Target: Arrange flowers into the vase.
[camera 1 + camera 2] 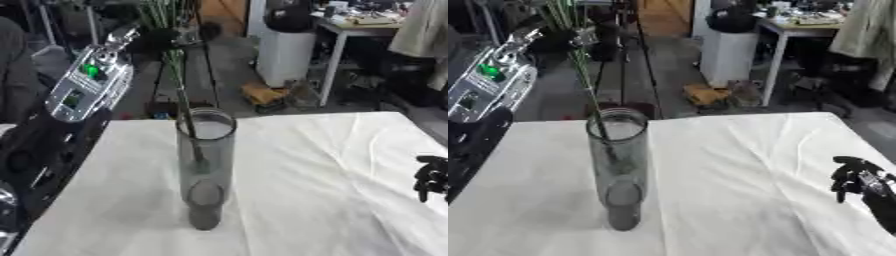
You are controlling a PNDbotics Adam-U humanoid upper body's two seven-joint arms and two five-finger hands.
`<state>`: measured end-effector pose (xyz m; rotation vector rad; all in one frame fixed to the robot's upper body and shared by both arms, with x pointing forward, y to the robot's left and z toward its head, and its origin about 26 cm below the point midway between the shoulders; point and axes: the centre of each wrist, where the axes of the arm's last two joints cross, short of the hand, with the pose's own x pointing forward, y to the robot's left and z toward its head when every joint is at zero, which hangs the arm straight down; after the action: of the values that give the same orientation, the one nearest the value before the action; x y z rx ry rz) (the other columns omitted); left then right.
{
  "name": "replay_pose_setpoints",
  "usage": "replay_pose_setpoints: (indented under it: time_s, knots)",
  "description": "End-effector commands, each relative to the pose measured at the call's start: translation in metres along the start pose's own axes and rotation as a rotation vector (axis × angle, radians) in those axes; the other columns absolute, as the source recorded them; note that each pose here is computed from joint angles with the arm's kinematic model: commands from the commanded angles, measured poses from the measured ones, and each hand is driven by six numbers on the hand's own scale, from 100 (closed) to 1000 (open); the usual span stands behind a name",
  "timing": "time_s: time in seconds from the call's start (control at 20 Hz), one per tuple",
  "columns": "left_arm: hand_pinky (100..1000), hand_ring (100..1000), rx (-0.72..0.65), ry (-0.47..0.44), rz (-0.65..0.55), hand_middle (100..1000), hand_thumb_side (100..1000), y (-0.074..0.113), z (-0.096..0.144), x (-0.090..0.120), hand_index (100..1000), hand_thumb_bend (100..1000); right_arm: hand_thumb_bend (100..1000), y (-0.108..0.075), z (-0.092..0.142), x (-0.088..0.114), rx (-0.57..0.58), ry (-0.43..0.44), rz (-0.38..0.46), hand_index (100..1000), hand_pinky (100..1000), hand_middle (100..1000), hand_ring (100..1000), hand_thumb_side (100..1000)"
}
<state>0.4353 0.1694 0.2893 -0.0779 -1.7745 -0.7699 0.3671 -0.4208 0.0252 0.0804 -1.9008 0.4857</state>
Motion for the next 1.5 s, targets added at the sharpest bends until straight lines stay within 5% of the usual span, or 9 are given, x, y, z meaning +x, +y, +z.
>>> replay_pose_setpoints:
  time_s: [0.05, 1.5]
  knots:
    - [100, 100, -0.008, -0.034, -0.027, 100, 442, 0.001, -0.003, 0.015, 168, 1000, 100, -0.015, -0.005, 0.014, 0.05, -0.058, 0.08, 800, 316, 521, 474, 737]
    - [100, 100, 0.017, -0.059, -0.052, 100, 563, -0.036, 0.004, -0.005, 186, 1000, 100, -0.012, -0.004, 0.011, 0.051, -0.06, 0.071, 800, 317, 518, 474, 742]
